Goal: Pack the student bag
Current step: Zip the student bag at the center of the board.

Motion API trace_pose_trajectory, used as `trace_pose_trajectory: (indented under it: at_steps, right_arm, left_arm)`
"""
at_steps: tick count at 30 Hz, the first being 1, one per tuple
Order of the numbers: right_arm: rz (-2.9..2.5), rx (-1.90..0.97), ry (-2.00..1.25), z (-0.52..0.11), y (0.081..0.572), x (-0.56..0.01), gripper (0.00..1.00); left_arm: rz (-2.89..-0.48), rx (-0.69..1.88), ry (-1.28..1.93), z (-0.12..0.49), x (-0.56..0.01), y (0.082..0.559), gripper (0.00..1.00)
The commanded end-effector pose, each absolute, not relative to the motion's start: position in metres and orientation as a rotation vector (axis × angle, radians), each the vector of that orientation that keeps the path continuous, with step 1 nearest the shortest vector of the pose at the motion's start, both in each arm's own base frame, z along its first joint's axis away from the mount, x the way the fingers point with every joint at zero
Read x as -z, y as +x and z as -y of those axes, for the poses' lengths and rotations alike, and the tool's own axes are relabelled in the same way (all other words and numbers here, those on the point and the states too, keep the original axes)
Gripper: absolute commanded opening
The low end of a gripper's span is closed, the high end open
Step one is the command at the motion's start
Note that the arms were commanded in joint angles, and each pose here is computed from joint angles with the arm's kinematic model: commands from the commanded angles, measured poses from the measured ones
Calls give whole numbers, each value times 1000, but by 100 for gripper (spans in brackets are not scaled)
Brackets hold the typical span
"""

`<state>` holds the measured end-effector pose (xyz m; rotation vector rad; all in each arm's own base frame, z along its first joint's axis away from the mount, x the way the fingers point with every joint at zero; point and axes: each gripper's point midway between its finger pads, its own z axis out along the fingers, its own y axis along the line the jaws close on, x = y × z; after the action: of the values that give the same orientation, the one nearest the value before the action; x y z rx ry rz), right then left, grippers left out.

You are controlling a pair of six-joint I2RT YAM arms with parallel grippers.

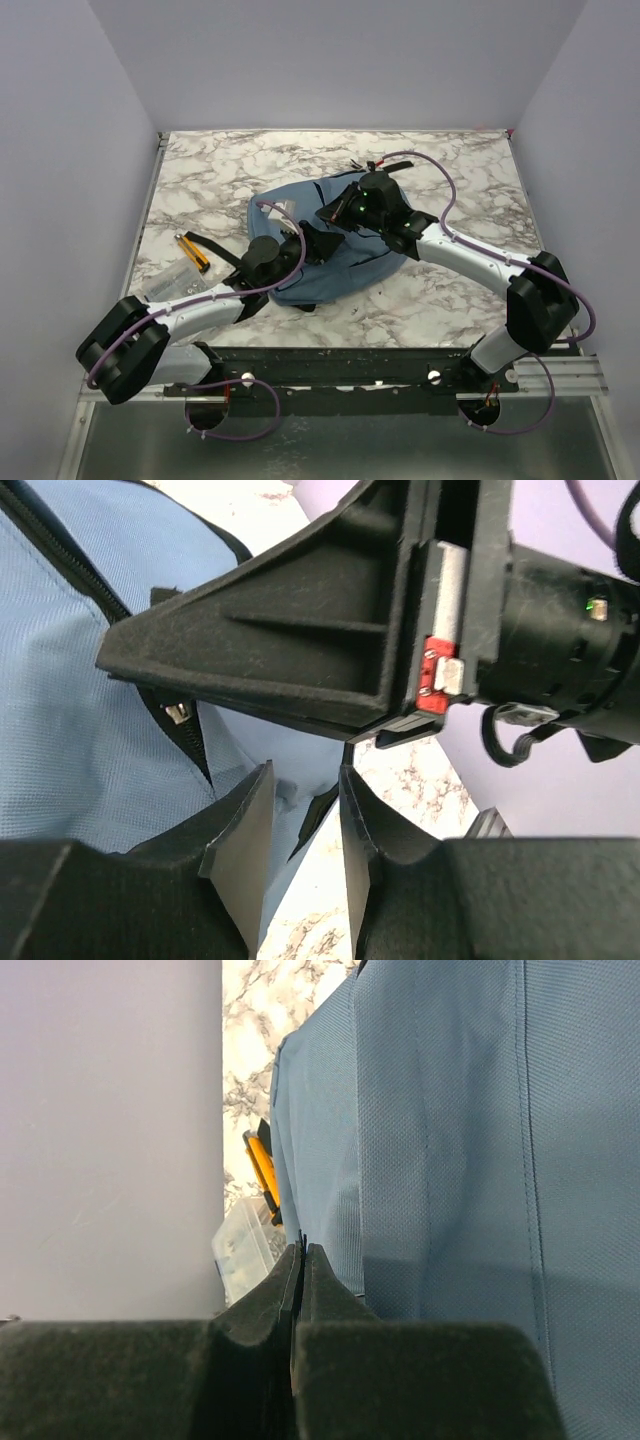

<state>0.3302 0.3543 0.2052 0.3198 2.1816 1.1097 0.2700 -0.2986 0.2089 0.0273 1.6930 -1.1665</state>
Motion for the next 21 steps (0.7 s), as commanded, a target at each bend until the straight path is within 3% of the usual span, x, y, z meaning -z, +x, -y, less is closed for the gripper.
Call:
trace_pose_trajectory:
  at_steps: [1, 9, 15, 21]
  right_arm:
    - [-2078, -1269, 321, -365, 324, -253, 0]
    - [-2076, -1246, 308, -361, 323, -252, 1]
    - [-2073, -1256, 309, -362, 323, -253, 1]
    - [-2071, -1271, 304, -363, 321, -257, 1]
  left_arm:
    - [-1670, 1165, -9, 299, -209, 272, 36]
    - [-1644, 1091, -80, 267, -200, 261, 54]
    - [-1638, 1080, -63, 280, -212, 275, 55]
    - [-1682, 1101, -53, 298, -207, 284, 49]
